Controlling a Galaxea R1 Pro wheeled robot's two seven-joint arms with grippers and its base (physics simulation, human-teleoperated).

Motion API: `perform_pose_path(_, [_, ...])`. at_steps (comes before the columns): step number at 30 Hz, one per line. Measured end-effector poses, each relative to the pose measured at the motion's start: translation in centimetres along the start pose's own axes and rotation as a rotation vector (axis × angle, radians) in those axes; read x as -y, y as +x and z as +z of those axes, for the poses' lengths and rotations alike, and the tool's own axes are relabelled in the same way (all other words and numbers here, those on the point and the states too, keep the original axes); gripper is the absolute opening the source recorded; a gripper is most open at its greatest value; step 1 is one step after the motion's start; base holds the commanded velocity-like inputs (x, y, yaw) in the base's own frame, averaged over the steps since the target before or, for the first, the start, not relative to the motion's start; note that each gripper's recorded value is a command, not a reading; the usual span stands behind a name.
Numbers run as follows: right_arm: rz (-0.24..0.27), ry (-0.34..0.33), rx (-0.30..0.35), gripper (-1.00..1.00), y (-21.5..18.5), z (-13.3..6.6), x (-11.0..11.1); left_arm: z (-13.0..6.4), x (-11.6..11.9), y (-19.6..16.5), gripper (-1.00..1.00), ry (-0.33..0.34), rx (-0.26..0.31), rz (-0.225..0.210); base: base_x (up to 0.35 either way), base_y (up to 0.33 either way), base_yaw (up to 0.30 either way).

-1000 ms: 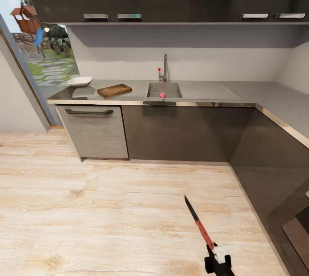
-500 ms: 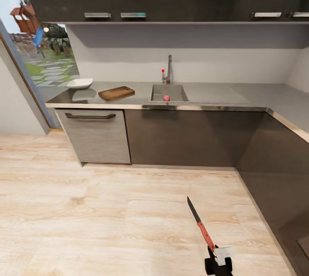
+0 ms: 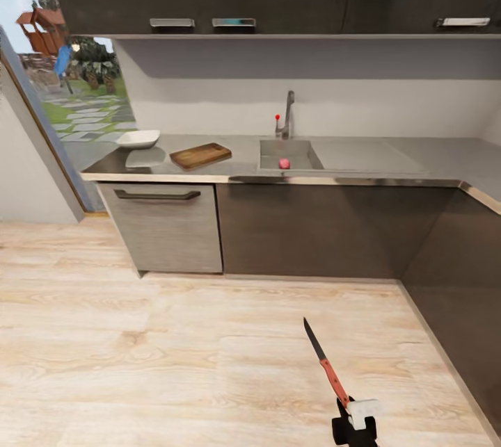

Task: In the kitchen, take the Vidalia onion out of the sink, dice it on the chopping board with the paring knife, put the diced onion into the bowl on the countertop, then place both the paring knife and the chopping board into the sink.

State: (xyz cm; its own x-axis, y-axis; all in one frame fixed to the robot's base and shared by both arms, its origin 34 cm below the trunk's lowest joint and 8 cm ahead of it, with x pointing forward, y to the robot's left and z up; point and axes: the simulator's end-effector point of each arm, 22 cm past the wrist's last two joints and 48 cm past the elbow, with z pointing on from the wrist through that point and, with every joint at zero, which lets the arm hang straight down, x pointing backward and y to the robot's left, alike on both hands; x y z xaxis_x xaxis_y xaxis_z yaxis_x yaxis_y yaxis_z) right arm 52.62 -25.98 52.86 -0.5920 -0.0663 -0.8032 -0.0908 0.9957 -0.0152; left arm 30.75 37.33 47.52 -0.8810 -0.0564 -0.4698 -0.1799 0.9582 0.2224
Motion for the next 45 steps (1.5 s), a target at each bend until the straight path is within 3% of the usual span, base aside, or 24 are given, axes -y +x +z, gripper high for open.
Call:
perform_pose_path(21, [-0.001,-0.001,0.000,-1.00,0.02,-0.01,-0.04,0.02,-0.10,-0.11,1.00,-0.001,0.003,0.001,0.080,0.282,0.000])
perform_pose_path(45, [0.000,-0.003,0.001,-1.00,-0.03,0.01,-0.15,0.07,-0.50,-0.20,1.00,-0.007,0.005,-0.001,0.284,0.127,0.000])
